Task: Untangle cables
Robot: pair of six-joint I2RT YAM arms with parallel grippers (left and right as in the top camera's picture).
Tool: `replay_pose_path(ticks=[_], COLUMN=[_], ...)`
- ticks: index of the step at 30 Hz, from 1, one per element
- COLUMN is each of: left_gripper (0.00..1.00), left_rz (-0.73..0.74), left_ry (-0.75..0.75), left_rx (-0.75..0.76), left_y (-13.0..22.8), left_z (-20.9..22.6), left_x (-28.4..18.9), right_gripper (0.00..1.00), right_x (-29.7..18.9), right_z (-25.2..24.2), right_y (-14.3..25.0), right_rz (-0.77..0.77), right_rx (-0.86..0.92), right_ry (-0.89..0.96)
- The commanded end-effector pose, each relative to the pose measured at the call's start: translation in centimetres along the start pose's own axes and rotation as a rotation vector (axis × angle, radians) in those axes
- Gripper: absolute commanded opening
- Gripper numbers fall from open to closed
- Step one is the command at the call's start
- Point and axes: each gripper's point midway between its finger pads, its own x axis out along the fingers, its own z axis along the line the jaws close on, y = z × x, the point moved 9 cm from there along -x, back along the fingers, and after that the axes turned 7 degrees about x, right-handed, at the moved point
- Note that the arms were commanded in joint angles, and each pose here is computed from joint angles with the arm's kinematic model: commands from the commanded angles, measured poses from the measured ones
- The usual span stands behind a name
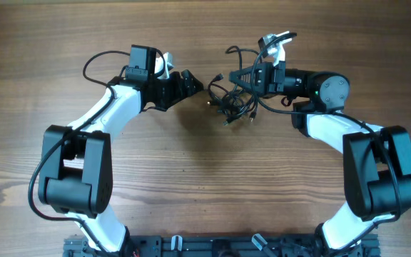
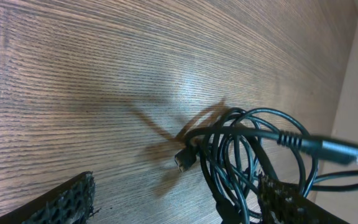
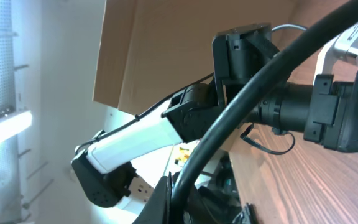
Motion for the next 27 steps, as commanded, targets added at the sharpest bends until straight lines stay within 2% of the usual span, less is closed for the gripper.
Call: replay_pose_path(ticks=[1,7,12,18,27], left_gripper=[0.86,0.85,0.84,0.82,0.82], left_rz=[0.014,0.032,0.029,0.048,0.065], left_ry=[0.002,0.043,0.039,0.049,0.079], left_rx=[0.009,0.006,-0.009,-0.036,-0.035], left_y=[0.3,0.5,0.4,0.8,1.0], left_z=[0.5,0.1,0.2,-0.3,-0.7], left_x=[0.4,0.4,0.3,0.7,0.7], right_gripper=[0.05,0.05,0.05,0.04,0.04], right_x=[0.5,1.1,3.3,4.4,7.9], right_z=[2.0,2.1,2.1,2.7,3.9], right_y=[-0.1,-0.1,1.0,0.9,2.3], right_rz=[-0.022,-0.04,0.005,-0.056,0.009], right_rx=[-0.05,-0.041,-0.045,-0.05,-0.064], right_ry=[-0.05,-0.076,-0.098,-0.161,-0.223])
